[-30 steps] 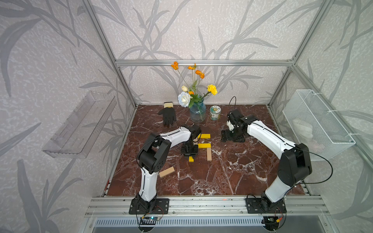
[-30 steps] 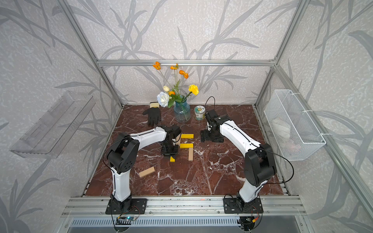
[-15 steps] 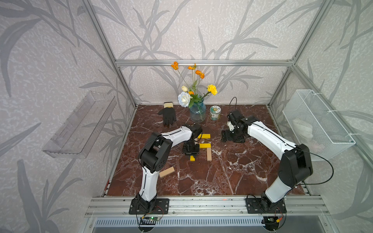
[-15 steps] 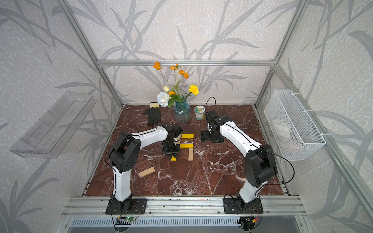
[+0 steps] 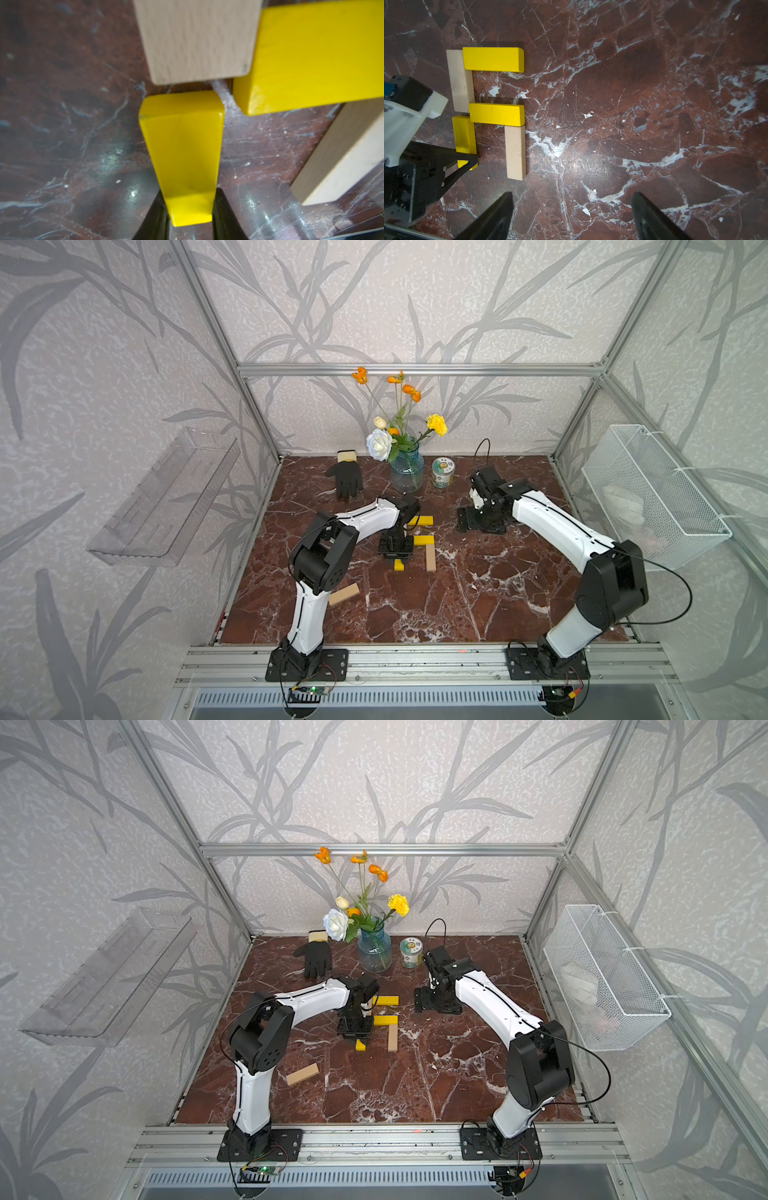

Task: Assemble the number 6 with building blocks
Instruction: Assemble the building block at the center of the board.

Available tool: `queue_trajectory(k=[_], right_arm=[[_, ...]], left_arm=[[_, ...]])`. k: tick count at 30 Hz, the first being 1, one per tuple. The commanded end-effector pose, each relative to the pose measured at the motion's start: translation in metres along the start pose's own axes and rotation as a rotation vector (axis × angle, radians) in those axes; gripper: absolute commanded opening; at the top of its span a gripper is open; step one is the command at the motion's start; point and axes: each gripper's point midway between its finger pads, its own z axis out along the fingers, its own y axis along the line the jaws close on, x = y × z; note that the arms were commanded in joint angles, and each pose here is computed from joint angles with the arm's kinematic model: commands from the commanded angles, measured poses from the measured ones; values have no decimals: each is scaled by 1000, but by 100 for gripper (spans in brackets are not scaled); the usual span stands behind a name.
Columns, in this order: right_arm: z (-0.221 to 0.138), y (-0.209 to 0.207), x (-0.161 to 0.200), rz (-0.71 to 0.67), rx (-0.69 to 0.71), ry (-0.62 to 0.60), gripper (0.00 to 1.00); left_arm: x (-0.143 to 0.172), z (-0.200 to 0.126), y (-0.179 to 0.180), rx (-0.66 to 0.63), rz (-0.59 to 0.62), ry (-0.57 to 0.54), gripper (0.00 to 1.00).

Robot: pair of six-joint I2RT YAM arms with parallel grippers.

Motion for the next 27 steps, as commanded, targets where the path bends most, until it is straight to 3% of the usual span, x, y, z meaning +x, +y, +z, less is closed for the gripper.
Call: queue_trajectory(k=[1,27], right_arm=[[-8,-3,0,6,7,-25,90],[-8,-2,-6,-3,11,-28,90]], left_arm=[[-10,25,-2,-17,16,-4,24],[-22,31,-4,-32,2,-9,24]])
